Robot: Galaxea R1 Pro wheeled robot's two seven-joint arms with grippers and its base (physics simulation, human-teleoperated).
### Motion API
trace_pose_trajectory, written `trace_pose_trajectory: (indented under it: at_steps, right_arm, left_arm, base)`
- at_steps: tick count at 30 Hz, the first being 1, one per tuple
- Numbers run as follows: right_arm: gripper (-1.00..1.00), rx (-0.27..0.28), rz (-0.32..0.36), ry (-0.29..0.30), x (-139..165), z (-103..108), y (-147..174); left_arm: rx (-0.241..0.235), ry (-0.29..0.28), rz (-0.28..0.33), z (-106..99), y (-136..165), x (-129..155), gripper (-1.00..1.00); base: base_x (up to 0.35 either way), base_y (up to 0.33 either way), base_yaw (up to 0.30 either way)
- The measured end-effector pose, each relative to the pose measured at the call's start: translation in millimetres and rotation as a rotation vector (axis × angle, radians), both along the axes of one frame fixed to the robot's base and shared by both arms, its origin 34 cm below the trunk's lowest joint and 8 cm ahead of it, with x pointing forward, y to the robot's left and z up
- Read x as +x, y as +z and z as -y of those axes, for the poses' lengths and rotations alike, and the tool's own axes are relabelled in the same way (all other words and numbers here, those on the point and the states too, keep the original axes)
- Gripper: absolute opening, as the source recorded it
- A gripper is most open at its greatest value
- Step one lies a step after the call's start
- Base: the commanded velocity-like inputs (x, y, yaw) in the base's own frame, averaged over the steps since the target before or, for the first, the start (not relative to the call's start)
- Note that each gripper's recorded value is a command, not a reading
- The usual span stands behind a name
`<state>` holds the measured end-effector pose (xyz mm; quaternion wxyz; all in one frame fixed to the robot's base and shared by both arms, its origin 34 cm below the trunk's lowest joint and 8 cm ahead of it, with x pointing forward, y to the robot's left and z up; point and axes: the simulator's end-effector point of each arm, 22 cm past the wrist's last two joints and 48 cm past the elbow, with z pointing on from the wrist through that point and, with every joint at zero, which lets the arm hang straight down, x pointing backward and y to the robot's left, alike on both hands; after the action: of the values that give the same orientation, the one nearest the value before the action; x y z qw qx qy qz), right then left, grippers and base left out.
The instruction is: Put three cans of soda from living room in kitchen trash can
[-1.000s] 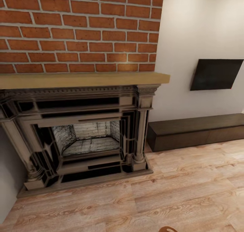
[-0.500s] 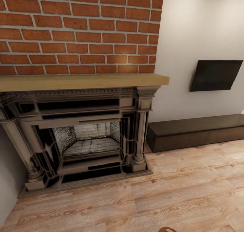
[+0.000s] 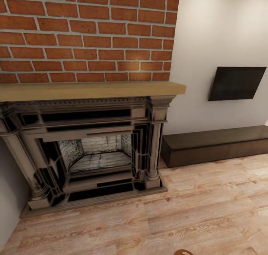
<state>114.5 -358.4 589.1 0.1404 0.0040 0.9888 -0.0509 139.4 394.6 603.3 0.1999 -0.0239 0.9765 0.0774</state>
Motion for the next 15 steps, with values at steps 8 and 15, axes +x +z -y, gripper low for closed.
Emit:
trace_pose_trajectory:
  at_steps: [8,15]
  right_arm:
    - [1.0,-0.007,0.002,-0.011,1,3,0]
    - [1.0,-0.044,0.001,-0.025,0,12,1]
  left_arm:
    - [-0.003,0.002,-0.004,2,-1,0,1.0]
    - [-0.006,0.002,-0.005,3,-1,-1,1.0]
  base:
    - [0.0,0.0,0.0]
    - [0.0,0.0,0.0]
